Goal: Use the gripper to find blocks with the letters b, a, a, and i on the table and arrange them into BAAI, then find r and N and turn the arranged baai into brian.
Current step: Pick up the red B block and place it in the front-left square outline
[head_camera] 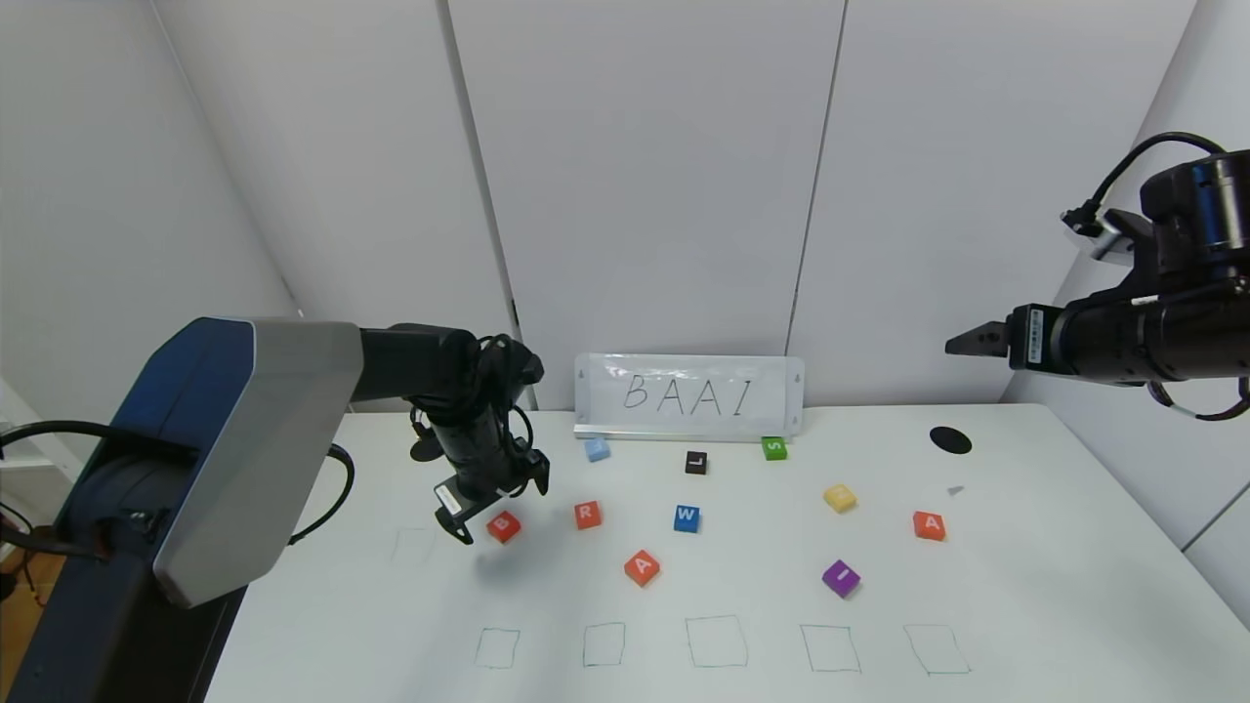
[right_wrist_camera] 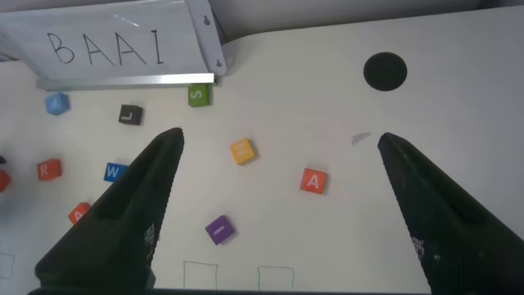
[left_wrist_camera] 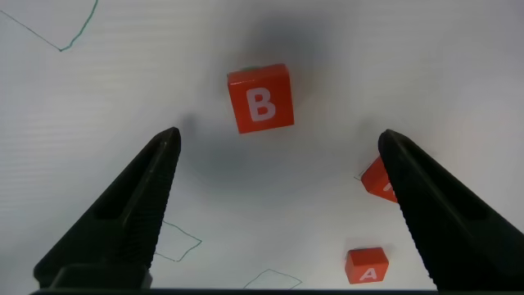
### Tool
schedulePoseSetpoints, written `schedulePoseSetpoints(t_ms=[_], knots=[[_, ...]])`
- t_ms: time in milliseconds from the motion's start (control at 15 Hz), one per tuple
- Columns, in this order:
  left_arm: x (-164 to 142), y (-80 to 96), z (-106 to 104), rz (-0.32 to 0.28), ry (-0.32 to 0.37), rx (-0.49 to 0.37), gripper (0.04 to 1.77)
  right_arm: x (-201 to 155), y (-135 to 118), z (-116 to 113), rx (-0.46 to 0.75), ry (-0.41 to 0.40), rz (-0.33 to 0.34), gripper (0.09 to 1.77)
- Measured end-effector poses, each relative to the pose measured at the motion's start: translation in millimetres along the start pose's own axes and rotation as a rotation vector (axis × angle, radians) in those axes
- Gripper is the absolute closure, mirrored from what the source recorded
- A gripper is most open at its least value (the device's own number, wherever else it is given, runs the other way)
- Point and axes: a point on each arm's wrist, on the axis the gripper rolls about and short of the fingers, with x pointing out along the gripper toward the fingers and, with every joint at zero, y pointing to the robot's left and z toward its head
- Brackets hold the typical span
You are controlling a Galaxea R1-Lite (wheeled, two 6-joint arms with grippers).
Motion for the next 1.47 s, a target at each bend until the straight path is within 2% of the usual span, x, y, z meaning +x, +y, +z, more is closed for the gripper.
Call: schedulePoseSetpoints(t_ms=[533,1333,1467], knots=[[16.7,5.1,7.5,0.022,0.012,-0.04,0.09,4.2,-0.3,-0.7,0.0,0.007,-0.001,0.15],[30.6,4.9,5.8,0.04,0.022,-0.038,0.09,6.2,-0.8,-0.9,0.001,0.01,-0.004,0.15],[30.9,4.9,5.7,0.042,0.022,-0.038,0.44,6.1,-1.0,-0.4,0.001,0.008,-0.004,0.15]])
